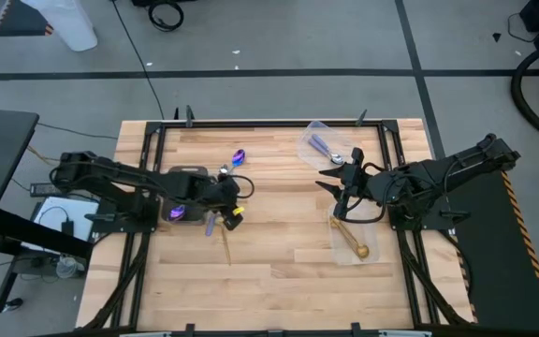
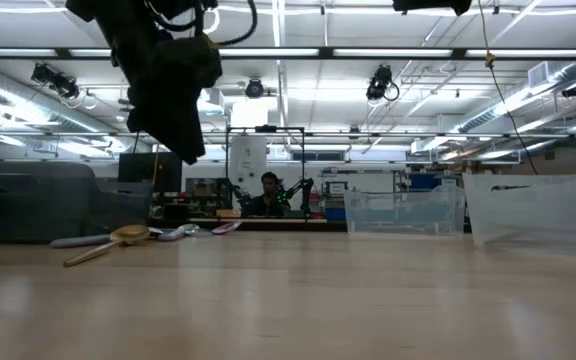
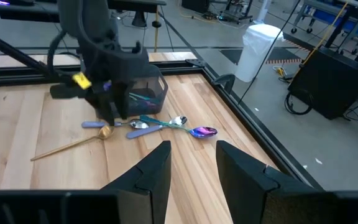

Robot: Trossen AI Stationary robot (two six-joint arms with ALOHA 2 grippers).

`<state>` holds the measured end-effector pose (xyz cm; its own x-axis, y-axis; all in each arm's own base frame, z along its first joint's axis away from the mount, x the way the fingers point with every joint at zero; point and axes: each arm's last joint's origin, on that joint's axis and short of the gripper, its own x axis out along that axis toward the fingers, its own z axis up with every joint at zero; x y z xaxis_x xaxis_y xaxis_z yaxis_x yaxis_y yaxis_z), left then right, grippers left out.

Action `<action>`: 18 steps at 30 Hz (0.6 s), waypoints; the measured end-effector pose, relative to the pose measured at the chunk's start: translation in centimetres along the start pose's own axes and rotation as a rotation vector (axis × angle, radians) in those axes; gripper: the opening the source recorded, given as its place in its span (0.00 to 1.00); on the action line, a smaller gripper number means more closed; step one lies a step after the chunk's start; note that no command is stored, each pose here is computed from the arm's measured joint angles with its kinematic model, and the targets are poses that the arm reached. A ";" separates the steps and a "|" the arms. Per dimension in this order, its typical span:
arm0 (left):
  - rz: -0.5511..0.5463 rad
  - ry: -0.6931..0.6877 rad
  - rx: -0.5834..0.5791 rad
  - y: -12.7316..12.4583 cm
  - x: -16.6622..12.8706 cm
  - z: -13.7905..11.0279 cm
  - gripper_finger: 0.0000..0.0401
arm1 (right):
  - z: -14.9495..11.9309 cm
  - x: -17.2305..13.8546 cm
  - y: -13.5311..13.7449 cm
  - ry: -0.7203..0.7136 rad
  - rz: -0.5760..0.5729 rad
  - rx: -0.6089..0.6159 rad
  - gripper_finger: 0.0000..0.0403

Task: Sort silverware by color (type)
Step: Put the gold spoon into the bottom transparent bin

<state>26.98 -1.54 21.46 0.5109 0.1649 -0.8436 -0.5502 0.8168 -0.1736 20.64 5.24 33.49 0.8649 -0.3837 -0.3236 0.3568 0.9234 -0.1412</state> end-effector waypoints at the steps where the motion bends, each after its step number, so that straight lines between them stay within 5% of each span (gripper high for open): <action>1: -0.003 0.020 0.005 0.0 0.4 -0.1 0.37 | 0.0 0.0 0.0 0.000 0.000 0.000 0.34; 8: -0.079 0.227 0.093 -0.3 2.4 -1.3 0.36 | 0.0 0.0 0.0 0.000 0.000 0.000 0.34; 18: -0.166 0.263 0.705 -3.2 2.4 -4.4 0.36 | 0.0 0.0 0.0 0.002 0.000 -0.002 0.34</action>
<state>27.08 -6.16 17.76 0.3273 -0.0557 -0.9433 0.1161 0.9931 -0.0184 20.63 5.24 33.46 0.8641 -0.3837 -0.3258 0.3561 0.9234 -0.1431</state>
